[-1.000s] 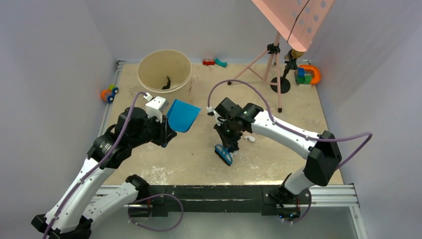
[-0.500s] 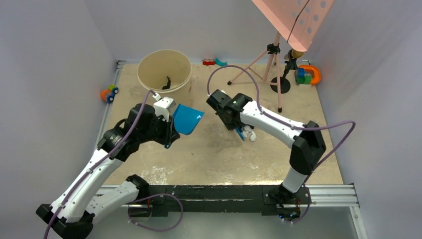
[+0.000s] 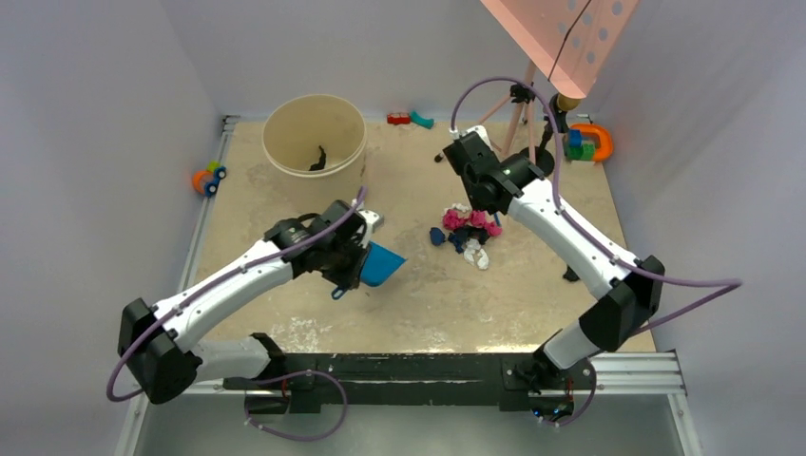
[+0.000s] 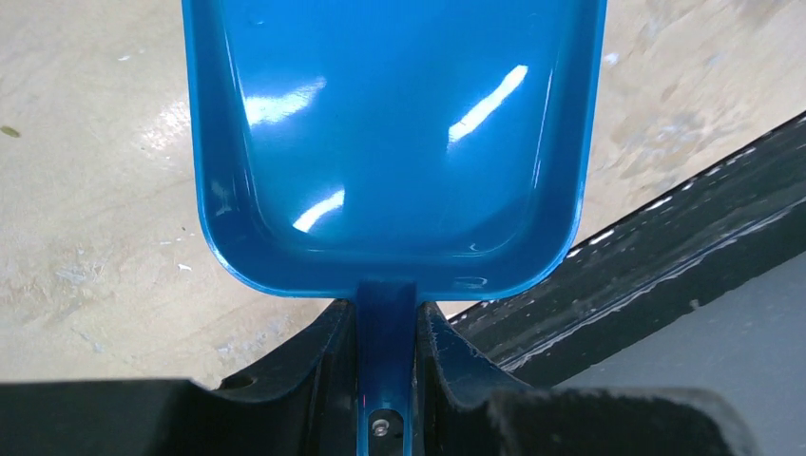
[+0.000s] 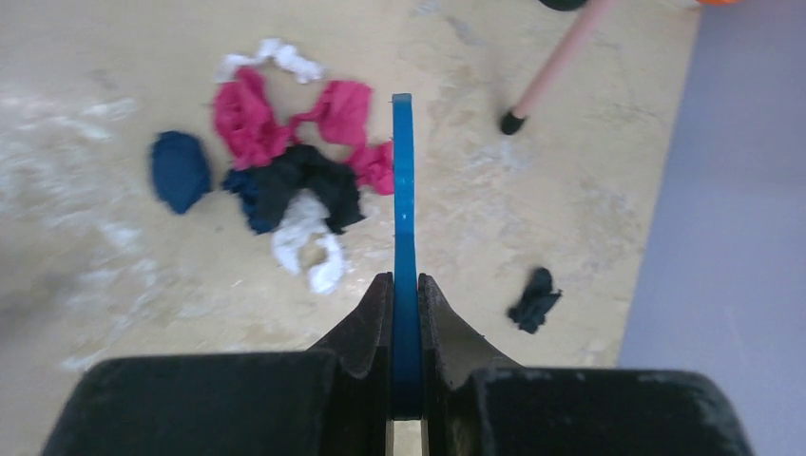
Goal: Sweep away the paper scraps from the table
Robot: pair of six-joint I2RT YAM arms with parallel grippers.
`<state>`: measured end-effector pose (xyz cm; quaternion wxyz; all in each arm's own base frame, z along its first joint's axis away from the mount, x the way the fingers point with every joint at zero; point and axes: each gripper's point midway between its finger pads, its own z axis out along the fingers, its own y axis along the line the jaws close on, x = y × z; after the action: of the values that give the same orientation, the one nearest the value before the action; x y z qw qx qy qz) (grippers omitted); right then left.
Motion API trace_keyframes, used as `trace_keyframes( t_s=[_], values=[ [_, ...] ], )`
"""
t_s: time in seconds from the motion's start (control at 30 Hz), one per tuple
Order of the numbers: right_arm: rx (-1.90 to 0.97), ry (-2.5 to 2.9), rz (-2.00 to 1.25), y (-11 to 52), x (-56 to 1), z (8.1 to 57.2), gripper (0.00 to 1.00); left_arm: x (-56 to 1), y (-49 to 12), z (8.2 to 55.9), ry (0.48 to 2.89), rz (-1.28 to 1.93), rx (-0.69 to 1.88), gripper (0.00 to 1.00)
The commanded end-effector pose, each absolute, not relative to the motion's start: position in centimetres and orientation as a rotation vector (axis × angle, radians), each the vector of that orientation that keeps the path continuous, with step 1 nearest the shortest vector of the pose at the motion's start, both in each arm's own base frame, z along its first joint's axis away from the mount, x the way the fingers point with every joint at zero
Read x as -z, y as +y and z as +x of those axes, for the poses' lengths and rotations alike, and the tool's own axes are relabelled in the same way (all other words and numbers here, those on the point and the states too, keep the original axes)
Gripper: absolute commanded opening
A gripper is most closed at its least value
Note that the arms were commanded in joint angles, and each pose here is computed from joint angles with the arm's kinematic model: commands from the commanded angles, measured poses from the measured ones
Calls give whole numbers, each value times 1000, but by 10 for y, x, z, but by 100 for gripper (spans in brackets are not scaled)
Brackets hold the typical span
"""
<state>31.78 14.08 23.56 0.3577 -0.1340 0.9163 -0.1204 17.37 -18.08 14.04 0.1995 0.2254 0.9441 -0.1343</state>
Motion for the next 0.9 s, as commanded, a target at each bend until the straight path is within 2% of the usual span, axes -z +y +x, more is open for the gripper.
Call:
trace_keyframes(
  t_s=[0.0,0.17,0.3,0.5,0.6,0.73,0.87],
  values=[
    [660,2352,-291,99,-218,338,0,-139,-190,174,2646,675,232,0],
    [661,2411,-354,107,-180,367,0,-118,-231,166,2643,752,225,0],
    [727,2434,-372,103,-161,391,0,-88,-250,187,2615,751,148,0],
    [676,2422,-428,111,-138,425,0,-63,-266,219,2552,793,97,0],
    [663,2395,-561,117,-124,439,0,-54,-268,227,2564,817,80,0],
    [458,2364,-705,145,-119,443,0,-51,-277,230,2560,833,146,0],
    [105,2443,-915,186,-110,416,0,-45,-290,231,2572,837,228,0]
  ],
)
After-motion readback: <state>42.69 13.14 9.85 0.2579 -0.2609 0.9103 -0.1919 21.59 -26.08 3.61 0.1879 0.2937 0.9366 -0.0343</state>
